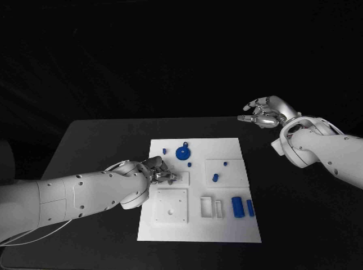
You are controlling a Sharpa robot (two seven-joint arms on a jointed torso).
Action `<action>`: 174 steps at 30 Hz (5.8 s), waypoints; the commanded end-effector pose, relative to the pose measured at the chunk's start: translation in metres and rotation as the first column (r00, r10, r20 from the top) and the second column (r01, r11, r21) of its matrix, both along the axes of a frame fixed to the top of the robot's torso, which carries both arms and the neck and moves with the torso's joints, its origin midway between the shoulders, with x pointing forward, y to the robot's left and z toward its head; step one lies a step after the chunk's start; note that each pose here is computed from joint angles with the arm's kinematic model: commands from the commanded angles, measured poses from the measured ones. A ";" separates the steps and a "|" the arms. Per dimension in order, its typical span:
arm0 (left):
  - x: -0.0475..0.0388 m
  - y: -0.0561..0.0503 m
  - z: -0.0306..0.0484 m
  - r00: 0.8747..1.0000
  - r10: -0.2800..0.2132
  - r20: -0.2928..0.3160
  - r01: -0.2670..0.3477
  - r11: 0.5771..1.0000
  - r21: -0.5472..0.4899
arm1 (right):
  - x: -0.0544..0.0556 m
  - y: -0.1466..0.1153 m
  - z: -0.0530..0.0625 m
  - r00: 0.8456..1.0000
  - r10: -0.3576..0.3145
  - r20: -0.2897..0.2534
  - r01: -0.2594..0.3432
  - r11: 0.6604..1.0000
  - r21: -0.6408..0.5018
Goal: Assemble the parts on the task board
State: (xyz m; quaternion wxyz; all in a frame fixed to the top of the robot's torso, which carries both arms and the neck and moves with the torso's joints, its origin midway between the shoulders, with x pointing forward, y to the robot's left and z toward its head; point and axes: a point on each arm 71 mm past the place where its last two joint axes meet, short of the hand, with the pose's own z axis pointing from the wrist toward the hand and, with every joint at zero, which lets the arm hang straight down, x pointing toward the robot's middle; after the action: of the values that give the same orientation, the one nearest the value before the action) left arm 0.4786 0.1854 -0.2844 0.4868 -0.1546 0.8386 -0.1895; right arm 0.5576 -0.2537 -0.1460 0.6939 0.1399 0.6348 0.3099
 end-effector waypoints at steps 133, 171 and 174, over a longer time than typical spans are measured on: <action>0.1240 0.036 0.0788 0.987 0.056 -0.153 -0.035 0.990 0.136 | 0.001 0.006 -0.009 1.000 0.018 -0.023 -0.017 1.000 0.013; 0.1238 0.031 0.0526 0.977 0.076 -0.198 -0.058 0.994 0.096 | 0.001 0.009 -0.009 0.999 0.024 -0.022 -0.023 1.000 0.015; 0.1240 0.033 0.0526 0.977 0.081 -0.199 -0.062 0.993 0.099 | 0.001 0.008 -0.009 0.999 0.023 -0.022 -0.023 1.000 0.015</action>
State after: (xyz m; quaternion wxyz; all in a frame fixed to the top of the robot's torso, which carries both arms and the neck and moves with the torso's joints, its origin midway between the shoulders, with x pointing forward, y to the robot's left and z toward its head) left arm 0.6035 0.2206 -0.2299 0.4195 -0.1812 0.8828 -0.1088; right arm 0.5589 -0.2472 -0.1549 0.6851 0.1470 0.6398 0.3156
